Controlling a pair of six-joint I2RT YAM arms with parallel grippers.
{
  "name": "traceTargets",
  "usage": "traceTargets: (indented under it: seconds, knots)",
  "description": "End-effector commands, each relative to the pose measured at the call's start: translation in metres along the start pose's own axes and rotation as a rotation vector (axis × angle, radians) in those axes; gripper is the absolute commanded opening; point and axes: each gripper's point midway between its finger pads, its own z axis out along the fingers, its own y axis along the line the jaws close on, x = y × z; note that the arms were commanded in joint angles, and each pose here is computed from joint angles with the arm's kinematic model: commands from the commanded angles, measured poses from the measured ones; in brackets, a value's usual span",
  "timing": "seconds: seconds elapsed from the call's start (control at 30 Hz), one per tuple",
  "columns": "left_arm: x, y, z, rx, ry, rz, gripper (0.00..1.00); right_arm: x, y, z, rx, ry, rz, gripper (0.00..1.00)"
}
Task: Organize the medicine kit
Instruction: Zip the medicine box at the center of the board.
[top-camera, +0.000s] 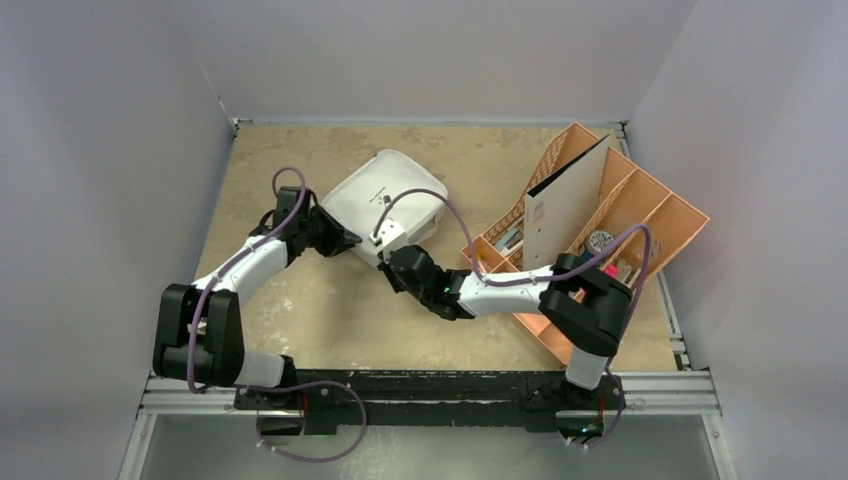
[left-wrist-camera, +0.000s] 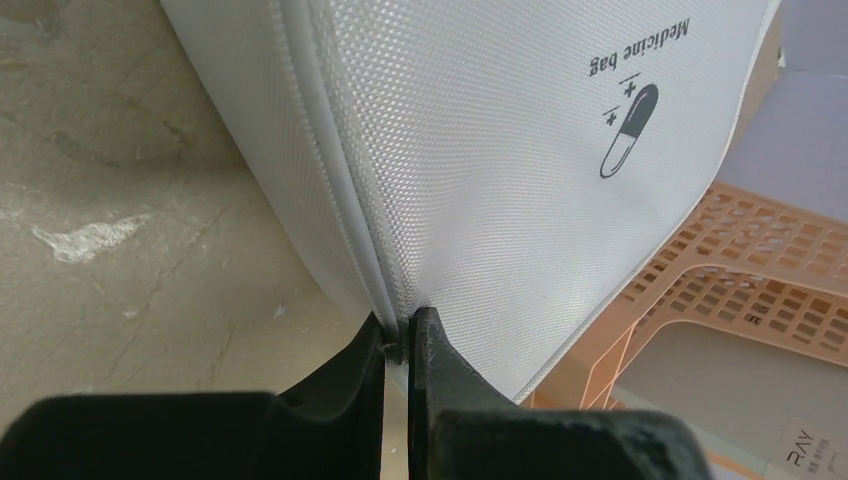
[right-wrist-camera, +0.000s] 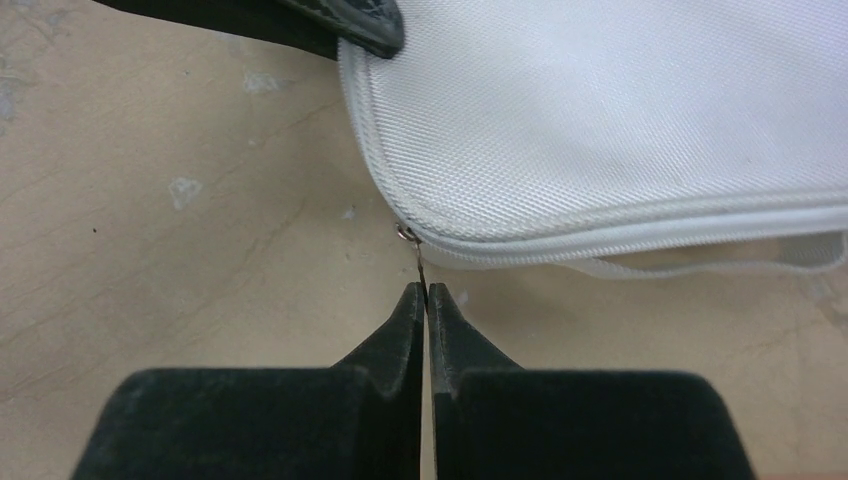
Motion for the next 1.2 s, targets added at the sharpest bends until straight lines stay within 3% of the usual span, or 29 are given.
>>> traceTargets:
  seconds: [0.0, 0.27, 0.47, 0.63, 0.83, 0.87, 0.9, 1.03, 1.07, 1.1, 1.17]
  knots:
    - [-0.004, 0.02, -0.006, -0.105, -0.027, 0.081, 0.0, 0.02, -0.057, -0.02, 0.198, 0.054, 0.041, 0.0]
    - [-0.002, 0.023, -0.007, -0.108, -0.02, 0.111, 0.0, -0.015, -0.061, -0.025, 0.157, -0.022, 0.008, 0.0]
    - [-0.003, 0.021, -0.013, -0.112, -0.026, 0.126, 0.0, -0.004, -0.077, -0.02, 0.202, 0.017, -0.006, 0.0]
    - [0.001, 0.011, -0.014, -0.054, -0.012, 0.089, 0.0, -0.02, -0.029, -0.023, -0.106, -0.003, -0.04, 0.0]
    - [0.012, -0.012, -0.016, 0.05, 0.055, 0.019, 0.0, -0.029, -0.006, -0.018, -0.214, -0.082, -0.034, 0.0]
    - [0.013, -0.016, -0.018, 0.063, 0.061, 0.018, 0.05, -0.032, -0.001, -0.02, -0.231, -0.087, 0.022, 0.21]
    - [0.013, -0.02, -0.021, 0.076, 0.065, 0.018, 0.11, -0.035, 0.003, -0.021, -0.243, -0.093, 0.044, 0.28]
    - [0.006, -0.044, -0.036, 0.137, 0.048, 0.05, 0.37, -0.046, 0.008, -0.023, -0.208, -0.14, 0.059, 0.32]
    - [0.004, -0.049, -0.04, 0.147, 0.044, 0.063, 0.42, -0.047, 0.009, -0.023, -0.196, -0.155, 0.059, 0.32]
    - [0.001, -0.055, -0.045, 0.15, 0.038, 0.09, 0.45, -0.047, 0.014, -0.023, -0.182, -0.159, 0.14, 0.4]
    - [-0.005, -0.062, -0.052, 0.147, 0.023, 0.134, 0.48, -0.046, 0.01, -0.021, -0.101, -0.183, 0.159, 0.45]
